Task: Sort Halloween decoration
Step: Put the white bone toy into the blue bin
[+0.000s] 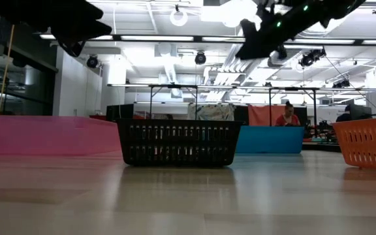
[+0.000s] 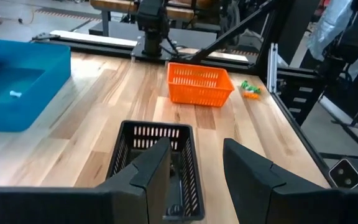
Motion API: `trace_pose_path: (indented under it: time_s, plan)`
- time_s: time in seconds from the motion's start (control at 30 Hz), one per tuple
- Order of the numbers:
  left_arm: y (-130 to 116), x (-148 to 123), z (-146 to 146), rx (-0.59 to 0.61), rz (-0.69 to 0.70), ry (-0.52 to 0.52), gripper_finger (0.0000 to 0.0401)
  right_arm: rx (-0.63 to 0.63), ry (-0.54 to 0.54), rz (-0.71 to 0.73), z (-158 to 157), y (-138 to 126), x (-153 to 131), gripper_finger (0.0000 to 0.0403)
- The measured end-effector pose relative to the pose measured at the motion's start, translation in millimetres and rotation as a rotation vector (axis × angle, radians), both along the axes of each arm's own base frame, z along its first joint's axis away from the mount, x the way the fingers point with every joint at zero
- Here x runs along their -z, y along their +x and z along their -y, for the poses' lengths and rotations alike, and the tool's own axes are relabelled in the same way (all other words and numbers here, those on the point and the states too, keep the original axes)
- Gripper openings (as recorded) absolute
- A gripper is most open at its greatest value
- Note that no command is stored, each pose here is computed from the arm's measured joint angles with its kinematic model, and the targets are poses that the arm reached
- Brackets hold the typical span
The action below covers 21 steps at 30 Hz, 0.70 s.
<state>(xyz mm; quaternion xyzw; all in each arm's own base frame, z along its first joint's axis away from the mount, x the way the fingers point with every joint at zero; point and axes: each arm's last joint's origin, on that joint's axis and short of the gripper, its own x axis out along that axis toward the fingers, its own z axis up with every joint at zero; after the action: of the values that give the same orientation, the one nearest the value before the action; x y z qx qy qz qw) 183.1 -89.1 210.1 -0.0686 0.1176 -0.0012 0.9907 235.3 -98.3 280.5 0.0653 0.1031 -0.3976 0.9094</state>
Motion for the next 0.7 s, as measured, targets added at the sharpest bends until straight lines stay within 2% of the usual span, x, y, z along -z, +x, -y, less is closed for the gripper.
trace_pose_path:
  time_s: [0.2,0.4,0.5,0.7]
  plan:
    - [0,0,0,-0.004,-0.002,-0.017,0.0133,0.035,0.05,-0.092,14,14,29,0.0097]
    - [0,1,0,-0.004,-0.01,-0.017,0.0133,-0.04,-0.021,-0.074,-2,13,8,0.0097]
    - [-1,3,0,-0.013,-0.025,-0.045,0.0133,-0.18,0.022,-0.056,-25,7,2,0.0097]
    - [-1,5,-1,-0.03,-0.046,-0.096,0.0133,-0.533,0.243,-0.115,-94,1,17,0.0097]
